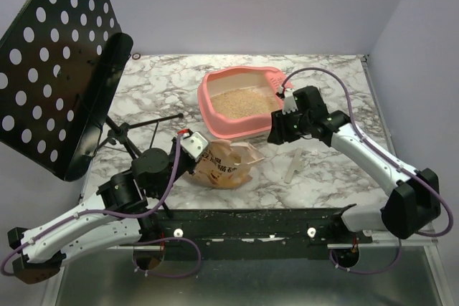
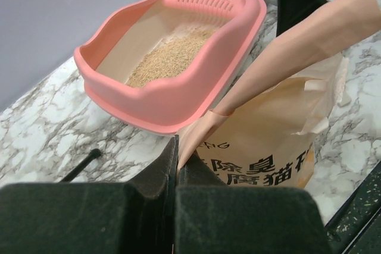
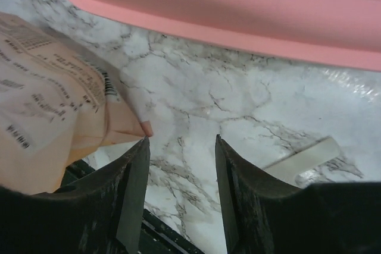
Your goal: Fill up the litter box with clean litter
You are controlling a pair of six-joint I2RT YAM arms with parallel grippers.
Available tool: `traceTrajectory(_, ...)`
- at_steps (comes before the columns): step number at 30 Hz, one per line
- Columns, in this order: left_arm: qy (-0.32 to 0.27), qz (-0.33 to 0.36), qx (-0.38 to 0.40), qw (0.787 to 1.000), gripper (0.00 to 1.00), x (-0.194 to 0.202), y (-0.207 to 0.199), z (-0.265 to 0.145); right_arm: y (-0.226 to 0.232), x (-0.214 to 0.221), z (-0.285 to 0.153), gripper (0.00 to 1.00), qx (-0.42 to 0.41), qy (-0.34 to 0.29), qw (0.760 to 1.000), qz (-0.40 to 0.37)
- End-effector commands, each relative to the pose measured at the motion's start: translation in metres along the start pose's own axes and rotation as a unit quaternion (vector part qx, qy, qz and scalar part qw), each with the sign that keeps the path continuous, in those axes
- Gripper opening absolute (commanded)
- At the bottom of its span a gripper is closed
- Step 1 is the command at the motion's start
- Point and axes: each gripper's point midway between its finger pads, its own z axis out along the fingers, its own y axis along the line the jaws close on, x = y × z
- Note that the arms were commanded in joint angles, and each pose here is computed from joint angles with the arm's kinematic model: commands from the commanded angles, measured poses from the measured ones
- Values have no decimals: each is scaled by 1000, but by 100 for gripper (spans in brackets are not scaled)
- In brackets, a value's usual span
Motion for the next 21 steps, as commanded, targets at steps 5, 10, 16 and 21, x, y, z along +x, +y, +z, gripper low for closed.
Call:
traceTrajectory(5, -178, -102, 18, 979, 0, -118, 3, -1, 1, 14, 66, 56, -18, 30, 995, 93)
traceTrajectory(10, -181, -104, 21, 978, 0, -125, -5, 19, 1, 4, 98, 56, -19, 13, 991, 132)
traceTrajectory(16, -186, -86, 18, 979, 0, -138, -12, 43, -22, -20, 128, 58, 37, -42, 981, 187)
traceTrajectory(21, -184, -47, -4, 982, 0, -140, -11, 65, -36, -53, 151, 58, 61, -93, 971, 212)
